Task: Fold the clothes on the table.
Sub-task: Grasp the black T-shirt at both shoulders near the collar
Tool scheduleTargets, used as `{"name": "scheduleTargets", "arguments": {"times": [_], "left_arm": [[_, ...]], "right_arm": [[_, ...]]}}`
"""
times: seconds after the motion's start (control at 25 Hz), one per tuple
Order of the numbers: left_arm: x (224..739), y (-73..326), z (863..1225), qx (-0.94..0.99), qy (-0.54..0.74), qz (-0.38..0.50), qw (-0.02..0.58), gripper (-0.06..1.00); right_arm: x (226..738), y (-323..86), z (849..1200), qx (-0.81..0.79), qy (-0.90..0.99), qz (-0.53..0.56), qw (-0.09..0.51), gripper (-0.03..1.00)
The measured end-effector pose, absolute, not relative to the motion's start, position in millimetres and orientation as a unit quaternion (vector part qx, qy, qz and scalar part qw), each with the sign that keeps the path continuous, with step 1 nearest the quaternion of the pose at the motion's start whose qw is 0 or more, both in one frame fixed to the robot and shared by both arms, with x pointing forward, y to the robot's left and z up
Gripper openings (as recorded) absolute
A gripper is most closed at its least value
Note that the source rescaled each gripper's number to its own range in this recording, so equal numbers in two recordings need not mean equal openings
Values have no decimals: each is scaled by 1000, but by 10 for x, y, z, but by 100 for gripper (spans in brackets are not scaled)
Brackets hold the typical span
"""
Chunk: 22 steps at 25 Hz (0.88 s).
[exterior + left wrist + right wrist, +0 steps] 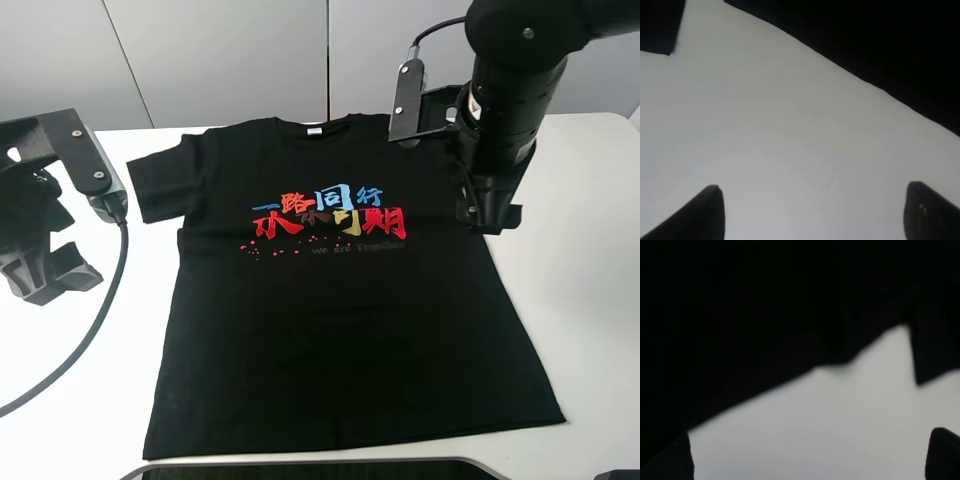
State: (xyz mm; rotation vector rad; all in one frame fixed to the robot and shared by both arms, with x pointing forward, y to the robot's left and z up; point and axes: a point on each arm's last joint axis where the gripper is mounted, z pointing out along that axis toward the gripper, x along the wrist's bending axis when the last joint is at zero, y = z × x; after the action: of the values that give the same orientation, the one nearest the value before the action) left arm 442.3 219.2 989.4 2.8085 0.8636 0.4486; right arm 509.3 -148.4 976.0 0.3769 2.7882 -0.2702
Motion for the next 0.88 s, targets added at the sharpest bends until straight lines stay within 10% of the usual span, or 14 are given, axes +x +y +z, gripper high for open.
{"name": "scheduleTargets", "arguments": {"times": [0.88], "left_arm": [[5295,1949,9401,968,204,145,-29,100]], "right_arm": [[5693,-1937,9412,207,977,42,7,100]]}}
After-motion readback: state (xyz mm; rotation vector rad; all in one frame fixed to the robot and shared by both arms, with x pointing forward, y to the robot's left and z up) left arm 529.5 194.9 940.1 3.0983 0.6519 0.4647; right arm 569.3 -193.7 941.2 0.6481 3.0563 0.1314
